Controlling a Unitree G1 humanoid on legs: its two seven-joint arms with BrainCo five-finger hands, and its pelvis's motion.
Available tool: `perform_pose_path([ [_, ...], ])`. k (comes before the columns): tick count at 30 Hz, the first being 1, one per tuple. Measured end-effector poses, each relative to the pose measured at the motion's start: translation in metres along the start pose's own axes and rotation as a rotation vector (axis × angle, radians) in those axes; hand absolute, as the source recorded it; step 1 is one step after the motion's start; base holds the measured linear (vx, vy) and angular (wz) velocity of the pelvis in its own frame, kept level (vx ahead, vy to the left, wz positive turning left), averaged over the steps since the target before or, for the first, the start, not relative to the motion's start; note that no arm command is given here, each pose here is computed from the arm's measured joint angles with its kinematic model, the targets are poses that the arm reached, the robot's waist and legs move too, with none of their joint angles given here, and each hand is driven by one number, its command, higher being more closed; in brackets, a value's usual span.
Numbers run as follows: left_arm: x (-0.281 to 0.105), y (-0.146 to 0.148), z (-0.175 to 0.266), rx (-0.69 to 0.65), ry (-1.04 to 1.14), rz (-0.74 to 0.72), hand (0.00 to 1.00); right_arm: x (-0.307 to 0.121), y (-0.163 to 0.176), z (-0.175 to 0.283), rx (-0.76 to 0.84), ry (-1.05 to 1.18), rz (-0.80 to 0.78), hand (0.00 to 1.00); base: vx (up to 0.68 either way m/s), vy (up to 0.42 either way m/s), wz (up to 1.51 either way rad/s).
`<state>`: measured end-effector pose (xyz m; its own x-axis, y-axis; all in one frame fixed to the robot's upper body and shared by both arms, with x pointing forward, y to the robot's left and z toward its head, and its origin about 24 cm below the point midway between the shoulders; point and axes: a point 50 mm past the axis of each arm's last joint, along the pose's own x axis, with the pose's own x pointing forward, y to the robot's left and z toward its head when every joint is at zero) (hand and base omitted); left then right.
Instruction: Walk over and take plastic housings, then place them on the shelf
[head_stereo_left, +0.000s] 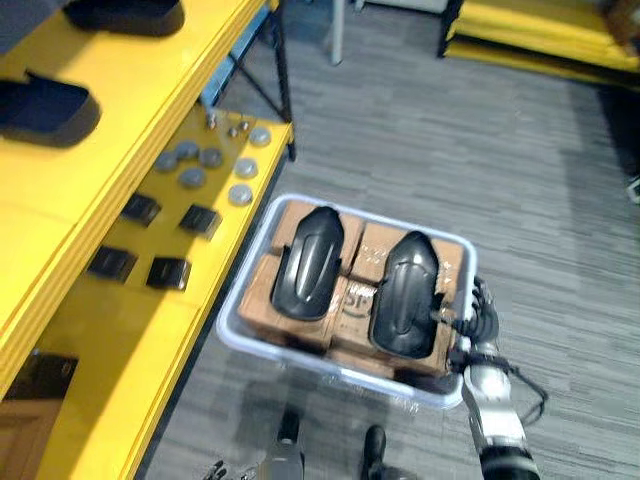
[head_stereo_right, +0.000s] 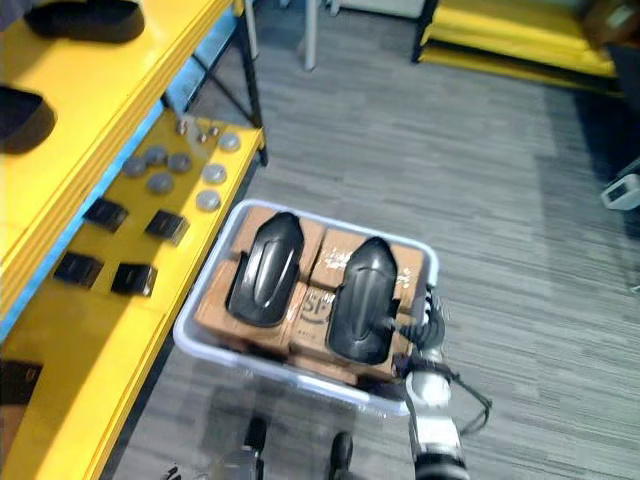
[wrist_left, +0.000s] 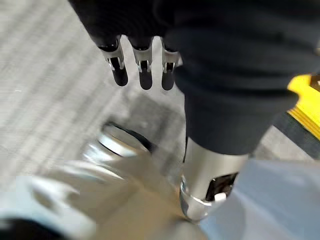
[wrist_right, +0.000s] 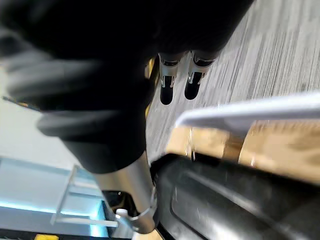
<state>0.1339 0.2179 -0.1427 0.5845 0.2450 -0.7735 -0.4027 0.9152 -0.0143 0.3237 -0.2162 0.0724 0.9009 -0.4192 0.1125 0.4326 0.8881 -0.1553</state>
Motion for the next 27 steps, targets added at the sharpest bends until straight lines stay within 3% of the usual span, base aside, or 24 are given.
perform_pose_path([
  [4, 0.002, -0.009, 0.004, -0.015, -0.009, -0.014, 0.00, 0.031, -0.001, 0.001, 0.000, 0.090, -0.041, 0.00, -0.10, 0.048, 0.11],
  [12, 0.010, -0.022, 0.025, -0.018, -0.046, -0.004, 0.00, 0.052, -0.003, 0.018, -0.018, 0.106, -0.109, 0.00, -0.06, 0.006, 0.02],
  [13, 0.010, -0.024, 0.027, -0.015, -0.054, -0.006, 0.00, 0.053, -0.003, 0.020, -0.019, 0.107, -0.114, 1.00, -0.10, -0.013, 0.03],
  [20, 0.015, -0.037, 0.050, -0.028, -0.113, -0.024, 0.00, 0.076, -0.019, 0.042, -0.045, 0.097, -0.185, 1.00, -0.08, 0.005, 0.05],
  [27, 0.017, -0.048, 0.065, -0.018, -0.151, -0.062, 0.00, 0.086, -0.025, 0.045, -0.159, 0.149, -0.084, 1.00, 0.05, 0.011, 0.05],
])
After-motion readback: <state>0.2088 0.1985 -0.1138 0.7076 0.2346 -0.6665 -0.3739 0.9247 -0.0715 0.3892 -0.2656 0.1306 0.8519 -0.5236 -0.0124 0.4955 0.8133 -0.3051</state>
